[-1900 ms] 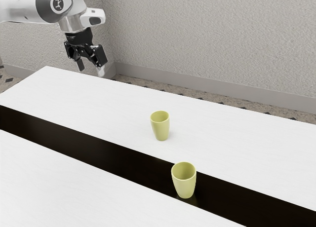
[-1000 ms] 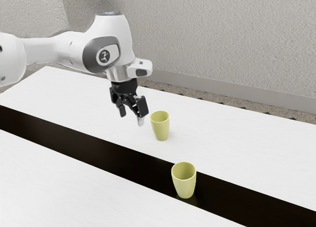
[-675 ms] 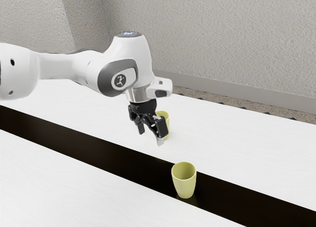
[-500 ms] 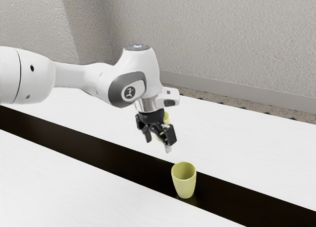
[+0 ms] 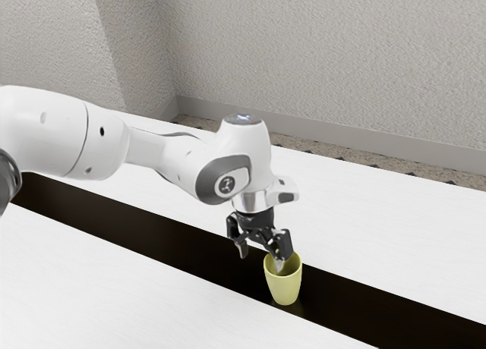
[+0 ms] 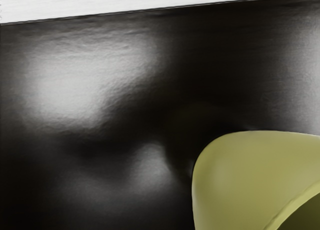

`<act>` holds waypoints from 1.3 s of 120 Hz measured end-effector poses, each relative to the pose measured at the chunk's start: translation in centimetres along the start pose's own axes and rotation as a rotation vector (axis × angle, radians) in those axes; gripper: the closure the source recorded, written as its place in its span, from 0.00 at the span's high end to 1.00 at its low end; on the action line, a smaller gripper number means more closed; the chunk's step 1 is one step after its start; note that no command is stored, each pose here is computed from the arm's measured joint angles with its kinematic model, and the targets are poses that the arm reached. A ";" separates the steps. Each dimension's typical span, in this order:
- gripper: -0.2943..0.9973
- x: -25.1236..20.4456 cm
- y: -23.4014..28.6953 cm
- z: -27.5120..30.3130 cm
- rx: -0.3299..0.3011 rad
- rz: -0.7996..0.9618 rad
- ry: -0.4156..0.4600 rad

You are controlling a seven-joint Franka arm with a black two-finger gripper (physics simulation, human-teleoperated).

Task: Place the right cup onto the left cup

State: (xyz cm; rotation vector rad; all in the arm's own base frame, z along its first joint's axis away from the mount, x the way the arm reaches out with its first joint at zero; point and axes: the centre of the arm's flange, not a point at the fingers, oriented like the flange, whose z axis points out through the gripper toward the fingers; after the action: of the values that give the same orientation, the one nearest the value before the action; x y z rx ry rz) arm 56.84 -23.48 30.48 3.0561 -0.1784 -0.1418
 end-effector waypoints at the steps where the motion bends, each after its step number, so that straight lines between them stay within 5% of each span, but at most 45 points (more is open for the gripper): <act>1: 0.71 0.0 0.1 0.0 0.002 0.001 0.002; 21: 0.39 -0.1 1.1 -0.4 0.023 -0.004 0.025; 44: 0.24 -0.5 2.1 0.0 0.028 -0.019 0.023; 83: 0.18 -0.7 2.6 -0.9 0.035 -0.044 0.040; 107: 0.17 -2.1 2.8 -8.5 0.050 -0.049 0.134; 156: 0.16 0.8 -9.8 -21.6 0.073 -0.174 0.229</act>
State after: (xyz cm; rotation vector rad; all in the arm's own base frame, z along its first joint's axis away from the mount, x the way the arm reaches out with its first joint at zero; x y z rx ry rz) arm 60.85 -12.34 51.09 3.1241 0.0994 0.2085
